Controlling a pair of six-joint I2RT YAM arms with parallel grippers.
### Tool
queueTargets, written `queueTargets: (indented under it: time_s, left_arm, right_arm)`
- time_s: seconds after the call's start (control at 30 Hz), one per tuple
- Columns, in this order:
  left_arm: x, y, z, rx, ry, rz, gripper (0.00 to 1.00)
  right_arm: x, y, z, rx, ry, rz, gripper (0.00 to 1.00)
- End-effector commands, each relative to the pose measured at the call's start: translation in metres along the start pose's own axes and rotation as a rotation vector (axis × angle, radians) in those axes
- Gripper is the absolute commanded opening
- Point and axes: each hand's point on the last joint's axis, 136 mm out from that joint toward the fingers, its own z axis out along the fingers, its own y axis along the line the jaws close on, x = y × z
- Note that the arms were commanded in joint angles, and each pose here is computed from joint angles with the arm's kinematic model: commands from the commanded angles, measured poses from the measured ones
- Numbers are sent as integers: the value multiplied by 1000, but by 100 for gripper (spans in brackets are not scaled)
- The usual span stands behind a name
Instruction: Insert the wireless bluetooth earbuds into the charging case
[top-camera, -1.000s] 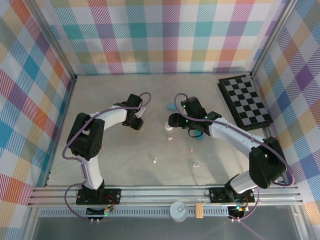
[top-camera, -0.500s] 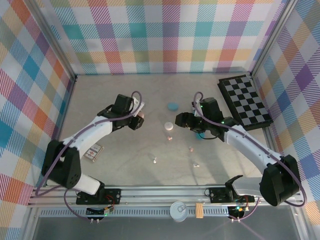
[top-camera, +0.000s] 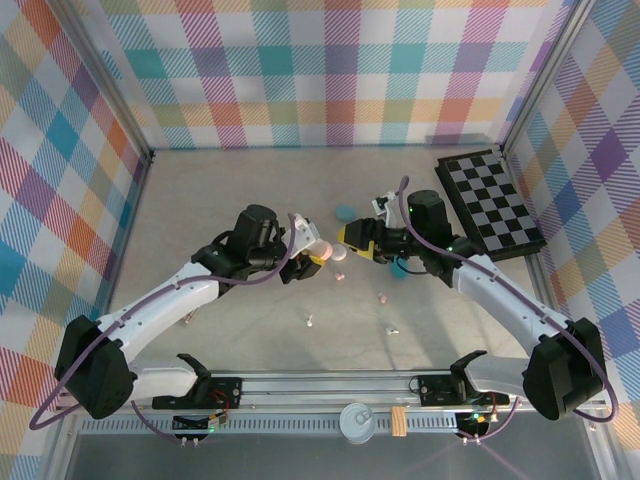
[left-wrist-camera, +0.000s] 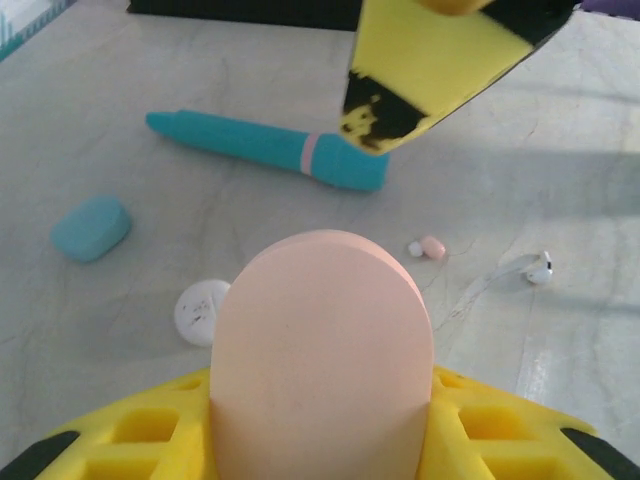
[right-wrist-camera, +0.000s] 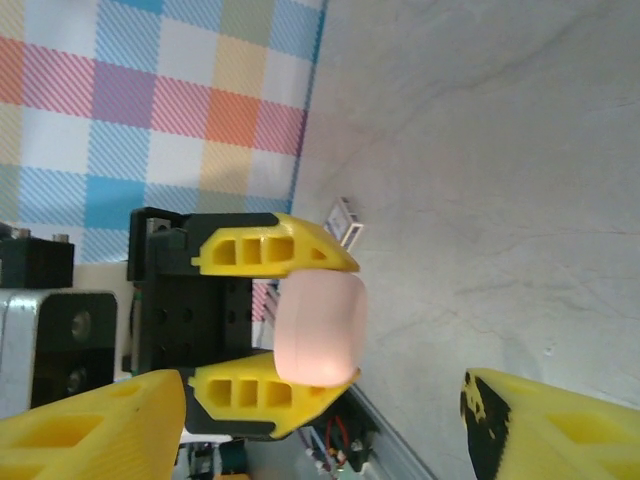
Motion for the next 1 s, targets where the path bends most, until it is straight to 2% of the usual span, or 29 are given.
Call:
queueTargets:
  time_s: [0.0, 0.23, 0.63, 0.77, 0.97]
  left_arm:
    - [-19, -13, -3, 45, -69, 86, 41]
    - [-32, -15, 0, 43, -95, 102, 40]
    - [-43, -13, 2, 13, -124, 102, 40]
    - [-46, -6, 4, -18, -124, 90, 40]
    - [-47, -3, 7, -31, -121, 75, 40]
  right_arm:
    - [4, 8, 4, -76, 43, 9, 72]
    - [11, 8, 12, -84, 81, 3, 70]
    - [19, 9, 24, -92, 118, 17, 56]
    - [20, 9, 25, -94, 123, 21, 48]
    - [21, 12, 21, -89, 122, 27, 30]
